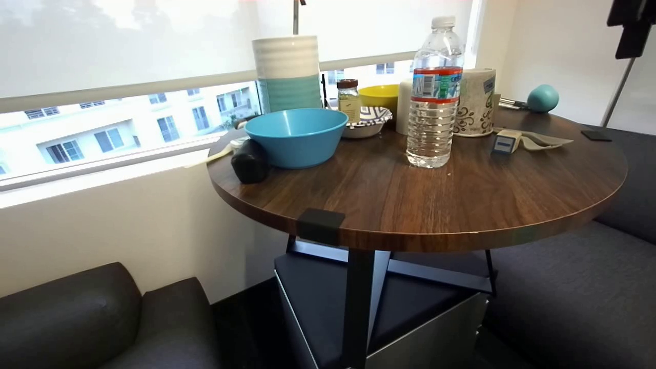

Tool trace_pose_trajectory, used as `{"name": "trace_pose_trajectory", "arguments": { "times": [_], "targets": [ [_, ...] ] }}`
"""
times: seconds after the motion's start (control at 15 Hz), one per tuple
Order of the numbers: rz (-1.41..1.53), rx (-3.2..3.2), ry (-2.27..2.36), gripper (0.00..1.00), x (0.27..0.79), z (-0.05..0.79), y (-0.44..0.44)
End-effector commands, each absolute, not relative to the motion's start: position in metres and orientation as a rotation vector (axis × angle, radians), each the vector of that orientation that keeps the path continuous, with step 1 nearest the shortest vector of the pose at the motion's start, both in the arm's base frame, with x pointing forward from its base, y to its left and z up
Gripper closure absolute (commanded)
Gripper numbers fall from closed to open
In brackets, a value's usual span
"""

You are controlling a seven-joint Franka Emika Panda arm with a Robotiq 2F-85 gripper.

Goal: Turn the water bottle upside down

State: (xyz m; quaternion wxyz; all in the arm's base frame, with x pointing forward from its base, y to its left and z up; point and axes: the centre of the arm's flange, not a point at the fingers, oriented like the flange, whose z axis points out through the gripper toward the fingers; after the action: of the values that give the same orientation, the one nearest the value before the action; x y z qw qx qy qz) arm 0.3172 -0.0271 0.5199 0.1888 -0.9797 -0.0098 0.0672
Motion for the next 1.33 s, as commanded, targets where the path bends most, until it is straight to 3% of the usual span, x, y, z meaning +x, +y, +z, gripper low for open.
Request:
{"name": "trace_pose_trajectory", "arguments": {
  "times": [0.0, 0.4, 1.27],
  "targets": [
    [0.181, -2.717, 0.248, 0.00, 0.347, 0.519, -0.018],
    [0.258, -2.711, 0.645, 0.00, 0.381, 0.502, -0.014],
    [0.267, -2.526, 0.777, 0.00, 0.384, 0.477, -0.042]
  ]
}}
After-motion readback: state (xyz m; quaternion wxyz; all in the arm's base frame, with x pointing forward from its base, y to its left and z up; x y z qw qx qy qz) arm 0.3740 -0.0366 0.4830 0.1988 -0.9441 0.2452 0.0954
